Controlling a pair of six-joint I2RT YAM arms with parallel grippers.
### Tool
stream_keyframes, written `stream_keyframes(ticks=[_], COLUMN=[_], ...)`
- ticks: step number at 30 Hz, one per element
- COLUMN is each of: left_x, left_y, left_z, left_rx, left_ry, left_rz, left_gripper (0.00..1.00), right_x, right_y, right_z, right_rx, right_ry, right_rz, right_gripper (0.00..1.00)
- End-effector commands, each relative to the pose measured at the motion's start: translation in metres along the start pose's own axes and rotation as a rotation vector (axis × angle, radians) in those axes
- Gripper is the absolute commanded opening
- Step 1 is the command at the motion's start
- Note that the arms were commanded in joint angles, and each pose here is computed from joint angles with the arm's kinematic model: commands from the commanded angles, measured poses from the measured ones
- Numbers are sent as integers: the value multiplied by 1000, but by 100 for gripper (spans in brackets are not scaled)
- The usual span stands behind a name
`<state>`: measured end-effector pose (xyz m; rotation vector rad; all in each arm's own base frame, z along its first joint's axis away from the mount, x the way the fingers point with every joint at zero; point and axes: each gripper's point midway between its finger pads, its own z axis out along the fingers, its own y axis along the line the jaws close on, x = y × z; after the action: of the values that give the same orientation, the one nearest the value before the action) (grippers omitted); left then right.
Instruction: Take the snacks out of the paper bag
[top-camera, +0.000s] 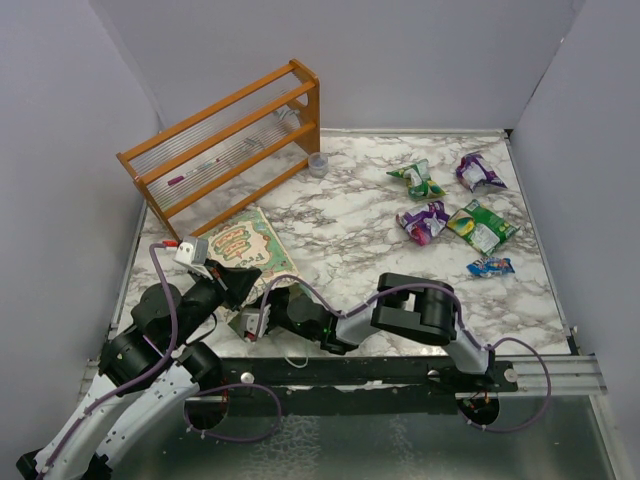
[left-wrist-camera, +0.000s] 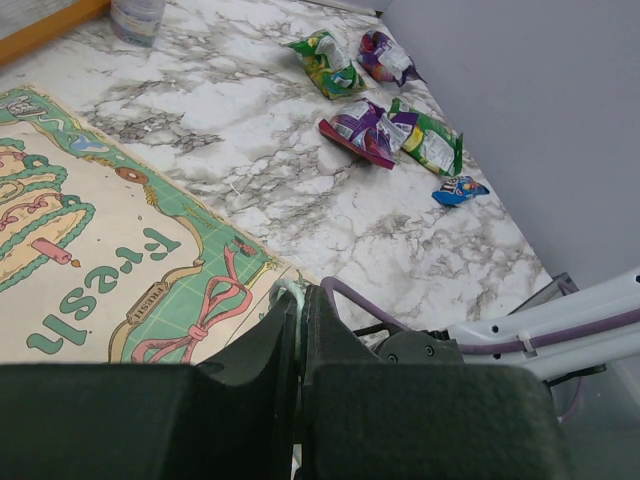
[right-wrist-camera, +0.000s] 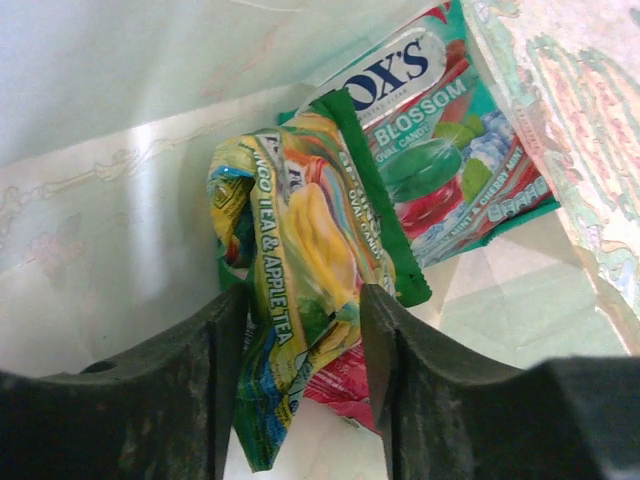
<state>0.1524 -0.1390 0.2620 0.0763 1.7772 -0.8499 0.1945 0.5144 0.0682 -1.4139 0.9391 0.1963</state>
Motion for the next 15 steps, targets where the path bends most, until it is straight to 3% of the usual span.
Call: stream_keyframes(ticks=[1,7,15], left_x=[-8,-8,-7], left_y=[-8,-8,-8], left_z=[-2,-2,-2], left_rx=[36,36,36], left_ry=[-22,-22,-20], left_rz=[11,11,10], left_gripper=[0,0,0], right_x=[4,10,5], right_y=[15,23,13], right_z=[7,11,7], right_rx=[-46,-59,-43], right_ry=[0,10,16], right_rz=[10,14,20], right_gripper=[46,41,19])
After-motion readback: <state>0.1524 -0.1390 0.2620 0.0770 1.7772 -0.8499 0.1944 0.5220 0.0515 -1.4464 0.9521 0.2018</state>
